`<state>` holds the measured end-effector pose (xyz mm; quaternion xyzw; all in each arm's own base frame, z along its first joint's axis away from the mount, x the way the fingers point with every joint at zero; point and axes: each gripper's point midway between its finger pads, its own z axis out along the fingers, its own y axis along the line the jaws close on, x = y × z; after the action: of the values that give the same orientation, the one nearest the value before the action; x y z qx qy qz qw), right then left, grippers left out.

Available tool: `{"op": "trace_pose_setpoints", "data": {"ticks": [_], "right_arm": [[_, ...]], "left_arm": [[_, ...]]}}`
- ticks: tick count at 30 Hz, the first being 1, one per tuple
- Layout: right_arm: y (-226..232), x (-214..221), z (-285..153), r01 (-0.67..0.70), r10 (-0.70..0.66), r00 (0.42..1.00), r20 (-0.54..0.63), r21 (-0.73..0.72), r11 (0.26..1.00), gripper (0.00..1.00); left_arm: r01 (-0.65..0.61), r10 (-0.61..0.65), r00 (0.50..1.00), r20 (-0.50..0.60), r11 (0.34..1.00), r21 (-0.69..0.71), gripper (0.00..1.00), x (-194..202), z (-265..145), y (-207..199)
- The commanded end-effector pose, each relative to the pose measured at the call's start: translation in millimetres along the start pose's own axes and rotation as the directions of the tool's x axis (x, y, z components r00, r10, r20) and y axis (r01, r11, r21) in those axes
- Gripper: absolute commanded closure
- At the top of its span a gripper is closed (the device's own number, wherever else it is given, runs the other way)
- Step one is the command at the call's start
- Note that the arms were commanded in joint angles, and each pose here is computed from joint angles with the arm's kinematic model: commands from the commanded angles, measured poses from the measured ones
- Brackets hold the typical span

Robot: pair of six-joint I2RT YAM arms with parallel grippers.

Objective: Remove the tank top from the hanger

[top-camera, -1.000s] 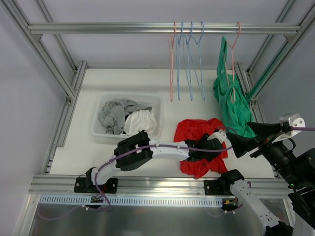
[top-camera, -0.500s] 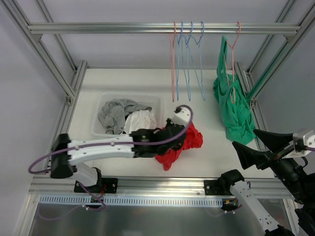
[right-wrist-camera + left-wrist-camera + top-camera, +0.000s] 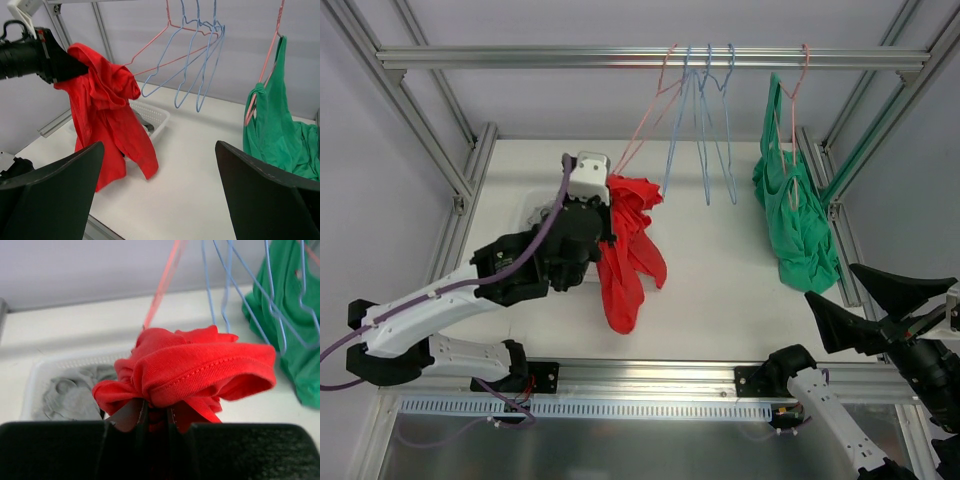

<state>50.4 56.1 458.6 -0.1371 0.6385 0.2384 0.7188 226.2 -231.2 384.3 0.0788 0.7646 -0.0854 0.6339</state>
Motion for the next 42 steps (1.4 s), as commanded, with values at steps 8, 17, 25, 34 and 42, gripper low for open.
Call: {"op": "trace_pose_setpoints", "data": {"ticks": [8,17,25,34,42], "right_arm": [[7.7,-13.1,17.0,-0.019,0.02,0.999,0.035,-0.048,0.999,0.0],[10.6,-12.2,21.2,-0.03,0.033,0.999,0.031,-0.067,0.997,0.0],[10.1,-7.2,23.7,-0.03,0.032,0.999,0.017,-0.069,0.997,0.0],[10.6,-3.3,27.4,-0.033,0.034,0.999,0.011,-0.077,0.996,0.0],[12.9,-2.3,31.2,-0.042,0.043,0.999,0.013,-0.094,0.995,0.0]], "left_arm": [[0.126,-0.107,0.975,0.196,0.988,-0.088,1.0,-117.9,-3.8,76.7],[0.122,-0.103,0.984,0.145,0.984,-0.127,1.0,-104.9,39.1,87.2],[0.191,-0.182,0.981,0.066,0.966,-0.176,1.0,-53.5,60.8,101.2],[0.208,-0.192,0.977,0.098,0.958,-0.199,1.0,-36.5,46.4,119.4],[0.271,-0.269,0.961,0.055,0.899,-0.343,1.0,15.1,74.9,154.5]]}}
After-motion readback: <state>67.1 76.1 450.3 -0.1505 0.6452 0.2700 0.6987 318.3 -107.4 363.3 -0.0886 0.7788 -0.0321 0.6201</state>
